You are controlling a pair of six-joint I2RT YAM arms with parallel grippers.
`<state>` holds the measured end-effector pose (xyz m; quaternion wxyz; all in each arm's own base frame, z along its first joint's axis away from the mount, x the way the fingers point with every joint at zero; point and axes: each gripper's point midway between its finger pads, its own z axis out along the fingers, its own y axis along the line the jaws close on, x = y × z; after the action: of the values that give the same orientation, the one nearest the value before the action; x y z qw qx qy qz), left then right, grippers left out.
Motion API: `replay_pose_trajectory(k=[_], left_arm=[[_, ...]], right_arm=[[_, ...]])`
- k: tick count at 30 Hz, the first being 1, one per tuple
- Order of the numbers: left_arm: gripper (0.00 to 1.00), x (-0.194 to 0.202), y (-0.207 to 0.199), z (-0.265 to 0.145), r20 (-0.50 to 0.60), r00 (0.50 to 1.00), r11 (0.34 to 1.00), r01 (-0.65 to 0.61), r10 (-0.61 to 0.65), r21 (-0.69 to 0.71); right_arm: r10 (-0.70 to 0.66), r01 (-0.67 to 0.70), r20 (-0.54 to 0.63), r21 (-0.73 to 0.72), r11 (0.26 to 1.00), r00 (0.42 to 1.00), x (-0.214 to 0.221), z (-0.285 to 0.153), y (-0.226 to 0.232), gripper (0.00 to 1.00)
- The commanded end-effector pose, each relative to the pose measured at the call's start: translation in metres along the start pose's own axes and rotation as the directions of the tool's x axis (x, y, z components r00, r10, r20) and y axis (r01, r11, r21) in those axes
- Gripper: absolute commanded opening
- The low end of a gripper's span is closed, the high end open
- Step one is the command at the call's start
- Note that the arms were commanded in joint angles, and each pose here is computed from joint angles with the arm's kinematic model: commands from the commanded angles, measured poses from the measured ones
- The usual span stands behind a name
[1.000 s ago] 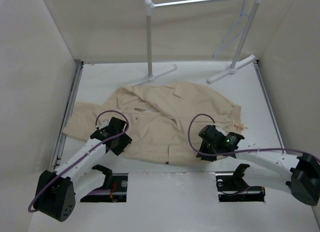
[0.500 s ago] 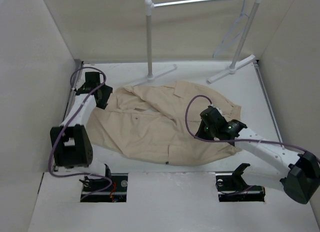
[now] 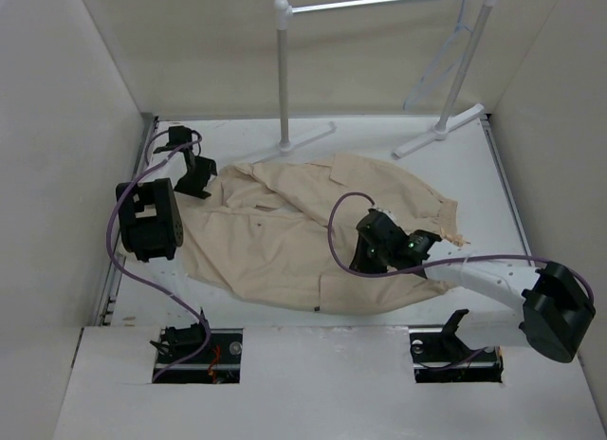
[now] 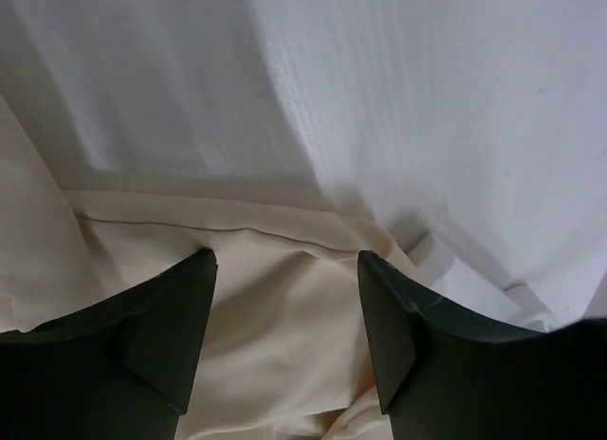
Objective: Place the trousers on the hanger
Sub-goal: Flatten out the trousers at the center of the board.
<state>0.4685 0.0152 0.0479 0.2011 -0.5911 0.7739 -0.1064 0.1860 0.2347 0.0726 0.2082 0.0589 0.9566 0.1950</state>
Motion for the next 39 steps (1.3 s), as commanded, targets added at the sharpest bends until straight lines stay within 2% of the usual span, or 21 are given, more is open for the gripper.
replay_pose_trajectory(k=[1,4,6,9,11,17,19,20,23,24,25,31,36,39], left_arm=[[0.58,0.004,0.001,-0.002,-0.034,0.998,0.997,0.055,-0.057,-0.052],[0.53,0.004,0.004,0.009,-0.034,0.997,0.994,0.068,-0.071,-0.081],[0.44,0.001,0.007,0.018,-0.029,0.995,0.992,0.092,-0.095,-0.091],[0.18,-0.004,0.003,0.025,-0.030,0.992,0.990,0.122,-0.124,-0.071],[0.07,-0.007,-0.012,0.017,-0.028,0.991,0.992,0.127,-0.127,-0.008],[0.00,-0.027,-0.078,-0.050,0.073,0.991,0.972,0.093,-0.111,0.216],[0.04,-0.033,-0.088,-0.067,0.101,0.989,0.966,0.083,-0.111,0.247],[0.10,-0.034,-0.087,-0.069,0.109,0.988,0.967,0.082,-0.112,0.243],[0.40,-0.019,-0.071,-0.046,0.036,0.995,0.983,0.089,-0.096,0.158],[0.48,-0.014,-0.064,-0.037,0.004,0.995,0.988,0.094,-0.095,0.123],[0.51,-0.007,-0.059,-0.029,-0.026,0.995,0.990,0.095,-0.093,0.102],[0.60,0.008,-0.062,-0.017,-0.067,0.995,0.992,0.083,-0.077,0.098],[0.60,0.010,-0.069,0.002,-0.074,0.994,0.993,0.091,-0.086,0.080],[0.55,0.014,-0.072,0.011,-0.093,0.991,0.992,0.098,-0.091,0.075]], right_arm=[[0.012,-0.009,0.041,-0.057,0.998,0.999,-0.010,-0.001,0.016,0.26],[0.007,-0.005,0.044,-0.055,0.998,0.999,-0.012,-0.001,0.015,0.30],[0.012,-0.009,0.050,-0.051,0.999,0.999,-0.016,-0.001,0.013,0.38],[0.030,-0.028,0.059,-0.043,0.999,0.998,-0.020,0.001,0.007,0.48],[0.038,-0.036,0.061,-0.038,0.999,0.997,-0.022,0.002,0.003,0.52],[0.056,-0.053,0.089,-0.031,0.998,0.994,-0.036,0.001,-0.005,0.54],[0.053,-0.049,0.099,-0.038,0.998,0.994,-0.042,0.000,-0.004,0.55],[0.047,-0.044,0.099,-0.039,0.998,0.994,-0.044,0.001,-0.003,0.55],[0.035,-0.030,0.109,-0.048,0.998,0.993,-0.051,-0.001,0.002,0.55],[0.032,-0.027,0.112,-0.051,0.998,0.993,-0.052,-0.001,0.003,0.55],[0.031,-0.025,0.113,-0.052,0.998,0.993,-0.053,-0.001,0.004,0.55],[0.029,-0.023,0.096,-0.058,0.998,0.995,-0.050,0.002,0.003,0.55],[0.033,-0.028,0.081,-0.062,0.998,0.996,-0.046,0.005,0.005,0.55],[0.039,-0.034,0.076,-0.058,0.998,0.996,-0.045,0.006,0.003,0.55]])
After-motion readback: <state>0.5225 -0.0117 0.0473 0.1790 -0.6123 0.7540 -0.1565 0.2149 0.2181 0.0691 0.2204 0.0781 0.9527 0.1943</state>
